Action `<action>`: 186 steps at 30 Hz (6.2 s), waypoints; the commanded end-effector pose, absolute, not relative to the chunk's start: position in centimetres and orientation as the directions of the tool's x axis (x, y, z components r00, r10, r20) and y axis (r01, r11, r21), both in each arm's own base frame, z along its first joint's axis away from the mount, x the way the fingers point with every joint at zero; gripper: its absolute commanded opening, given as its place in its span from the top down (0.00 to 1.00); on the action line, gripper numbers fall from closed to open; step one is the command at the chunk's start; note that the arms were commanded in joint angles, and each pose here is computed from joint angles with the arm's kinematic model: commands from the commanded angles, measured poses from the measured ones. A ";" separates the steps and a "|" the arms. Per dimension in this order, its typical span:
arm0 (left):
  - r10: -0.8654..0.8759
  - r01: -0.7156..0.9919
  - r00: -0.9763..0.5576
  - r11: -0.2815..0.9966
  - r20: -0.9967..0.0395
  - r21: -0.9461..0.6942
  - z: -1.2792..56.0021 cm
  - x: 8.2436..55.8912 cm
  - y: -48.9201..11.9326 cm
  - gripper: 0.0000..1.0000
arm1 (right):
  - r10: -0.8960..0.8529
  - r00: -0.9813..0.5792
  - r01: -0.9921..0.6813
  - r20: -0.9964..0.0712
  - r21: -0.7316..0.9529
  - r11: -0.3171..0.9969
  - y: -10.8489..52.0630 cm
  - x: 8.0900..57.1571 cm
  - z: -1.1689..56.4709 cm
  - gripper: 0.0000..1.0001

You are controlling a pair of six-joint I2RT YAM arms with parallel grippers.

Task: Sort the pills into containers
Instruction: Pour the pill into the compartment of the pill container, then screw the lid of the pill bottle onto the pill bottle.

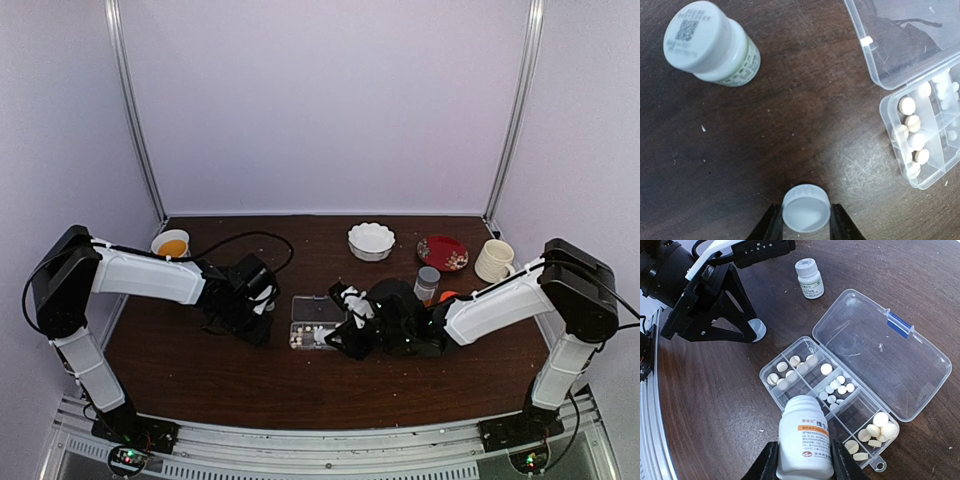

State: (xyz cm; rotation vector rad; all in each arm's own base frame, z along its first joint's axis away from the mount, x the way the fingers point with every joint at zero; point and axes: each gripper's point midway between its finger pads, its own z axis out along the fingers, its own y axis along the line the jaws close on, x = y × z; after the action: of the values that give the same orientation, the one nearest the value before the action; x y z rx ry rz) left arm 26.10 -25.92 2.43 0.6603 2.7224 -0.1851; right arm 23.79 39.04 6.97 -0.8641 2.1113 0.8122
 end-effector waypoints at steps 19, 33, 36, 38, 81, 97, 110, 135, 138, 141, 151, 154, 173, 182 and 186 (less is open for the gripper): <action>0.432 0.473 -0.828 0.880 -0.358 -0.034 2.6 26.6 -26.5 0.47 | -0.296 -0.499 -0.777 -0.815 0.269 0.569 39.3 23.7 8.1 1.00; 0.430 0.472 -0.830 0.881 -0.354 -0.035 2.5 26.7 -26.5 0.50 | -0.283 -0.495 -0.767 -0.822 0.261 0.586 38.8 23.9 8.5 1.00; 0.430 0.471 -0.831 0.882 -0.352 -0.034 2.4 26.6 -26.5 0.51 | -0.336 -0.507 -0.770 -0.793 0.241 0.591 38.9 23.9 7.8 1.00; 0.432 0.473 -0.830 0.880 -0.354 -0.035 2.5 26.6 -26.5 0.51 | -0.271 -0.493 -0.772 -0.827 0.272 0.574 38.9 23.7 8.8 1.00; 0.438 0.475 -0.831 0.879 -0.343 -0.027 2.5 26.5 -26.4 0.54 | -0.320 -0.496 -0.779 -0.807 0.251 0.574 39.2 23.6 8.1 1.00; 0.439 0.474 -0.832 0.880 -0.340 -0.025 2.6 26.5 -26.3 0.55 | -0.281 -0.488 -0.768 -0.826 0.253 0.589 38.7 23.8 8.8 1.00; 0.433 0.471 -0.833 0.882 -0.345 -0.031 2.7 26.5 -26.4 0.63 | -0.251 -0.478 -0.766 -0.842 0.260 0.588 38.1 23.6 8.7 1.00; 0.425 0.473 -0.826 0.880 -0.370 -0.046 3.8 26.3 -26.4 0.85 | -0.028 -0.351 -0.809 -0.936 0.287 0.513 37.1 22.9 13.5 1.00; 0.423 0.472 -0.826 0.880 -0.374 -0.048 4.1 26.3 -26.4 0.87 | 0.023 -0.311 -0.821 -0.950 0.281 0.497 36.6 22.5 15.1 1.00; 0.423 0.473 -0.825 0.880 -0.374 -0.048 4.3 26.3 -26.4 0.89 | 0.057 -0.268 -0.834 -0.962 0.261 0.486 36.1 22.2 16.8 1.00; 0.388 0.490 -0.804 0.862 -0.451 -0.132 9.3 26.0 -27.6 0.90 | 0.130 -0.138 -0.878 -0.982 0.182 0.443 35.1 20.9 23.2 1.00; 0.345 0.525 -0.774 0.819 -0.531 -0.233 14.0 25.4 -28.8 0.90 | 0.170 -0.093 -0.896 -0.981 0.157 0.415 34.7 20.2 25.4 1.00; 0.015 0.720 -0.659 0.301 -0.752 -0.625 38.5 18.3 -32.2 0.89 | 0.621 0.242 -0.957 -0.746 -0.077 0.280 27.5 12.4 46.3 0.99; -0.068 0.693 -0.711 0.096 -0.700 -0.714 42.8 16.4 -32.7 0.89 | 0.498 0.218 -0.969 -0.839 -0.127 0.209 32.9 13.1 44.3 1.00; -0.065 0.679 -0.731 0.031 -0.679 -0.734 43.4 15.7 -33.1 0.89 | 0.473 0.206 -0.973 -0.857 -0.129 0.190 34.7 13.4 43.9 1.00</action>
State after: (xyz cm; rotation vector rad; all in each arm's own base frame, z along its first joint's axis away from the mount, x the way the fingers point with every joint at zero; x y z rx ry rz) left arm 17.22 -32.72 40.88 0.5958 1.8696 -1.6066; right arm 13.87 33.53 42.96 -0.7648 0.8092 1.1761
